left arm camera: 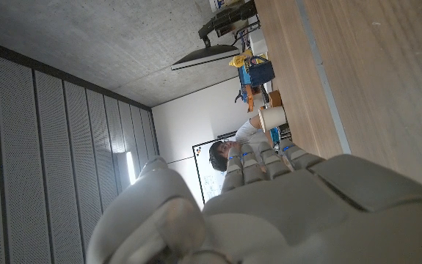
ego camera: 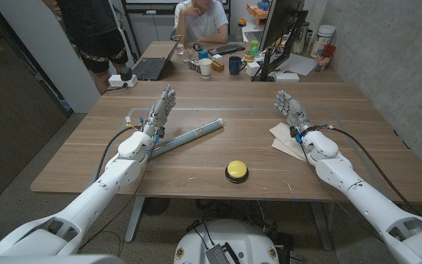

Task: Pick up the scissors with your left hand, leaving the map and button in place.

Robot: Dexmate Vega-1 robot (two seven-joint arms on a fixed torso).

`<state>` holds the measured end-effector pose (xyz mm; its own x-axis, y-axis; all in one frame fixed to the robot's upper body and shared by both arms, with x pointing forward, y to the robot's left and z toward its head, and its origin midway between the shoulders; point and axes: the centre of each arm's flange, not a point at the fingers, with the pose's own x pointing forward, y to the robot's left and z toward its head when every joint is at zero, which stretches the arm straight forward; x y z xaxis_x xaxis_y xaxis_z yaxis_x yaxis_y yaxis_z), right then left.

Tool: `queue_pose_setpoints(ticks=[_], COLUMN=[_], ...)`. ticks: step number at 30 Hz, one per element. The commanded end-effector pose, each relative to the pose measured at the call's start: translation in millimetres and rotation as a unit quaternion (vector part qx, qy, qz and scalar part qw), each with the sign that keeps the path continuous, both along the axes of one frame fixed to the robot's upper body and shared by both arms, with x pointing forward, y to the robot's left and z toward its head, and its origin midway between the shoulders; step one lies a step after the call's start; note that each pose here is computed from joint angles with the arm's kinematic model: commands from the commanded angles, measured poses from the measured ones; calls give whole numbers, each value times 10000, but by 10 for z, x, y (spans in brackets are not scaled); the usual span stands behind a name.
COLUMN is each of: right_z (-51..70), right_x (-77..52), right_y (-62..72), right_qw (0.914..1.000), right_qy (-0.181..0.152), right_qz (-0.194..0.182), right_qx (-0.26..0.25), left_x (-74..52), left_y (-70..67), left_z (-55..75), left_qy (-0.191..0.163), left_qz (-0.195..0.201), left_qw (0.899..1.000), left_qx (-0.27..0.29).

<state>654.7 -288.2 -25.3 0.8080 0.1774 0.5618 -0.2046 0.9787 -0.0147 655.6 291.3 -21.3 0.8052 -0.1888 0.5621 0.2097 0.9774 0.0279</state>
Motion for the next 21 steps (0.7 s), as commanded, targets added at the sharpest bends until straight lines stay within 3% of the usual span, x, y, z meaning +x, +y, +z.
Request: queue_pose_setpoints(ticks=[1, 12, 21], right_z=[-16, -11, 1], right_x=[39, 48, 36], right_y=[-6, 2, 4], right_qw=[10000, 10000, 10000], right_qy=[19, 19, -4], right_qz=[-40, -32, -21], right_qx=[39, -9, 19], left_x=[54, 23, -104], left_y=[15, 45, 226], left_z=[24, 49, 48], left_qy=[46, 36, 108], left_qz=[-15, 99, 423], left_qw=[10000, 9999, 9981], left_qx=[29, 136, 441])
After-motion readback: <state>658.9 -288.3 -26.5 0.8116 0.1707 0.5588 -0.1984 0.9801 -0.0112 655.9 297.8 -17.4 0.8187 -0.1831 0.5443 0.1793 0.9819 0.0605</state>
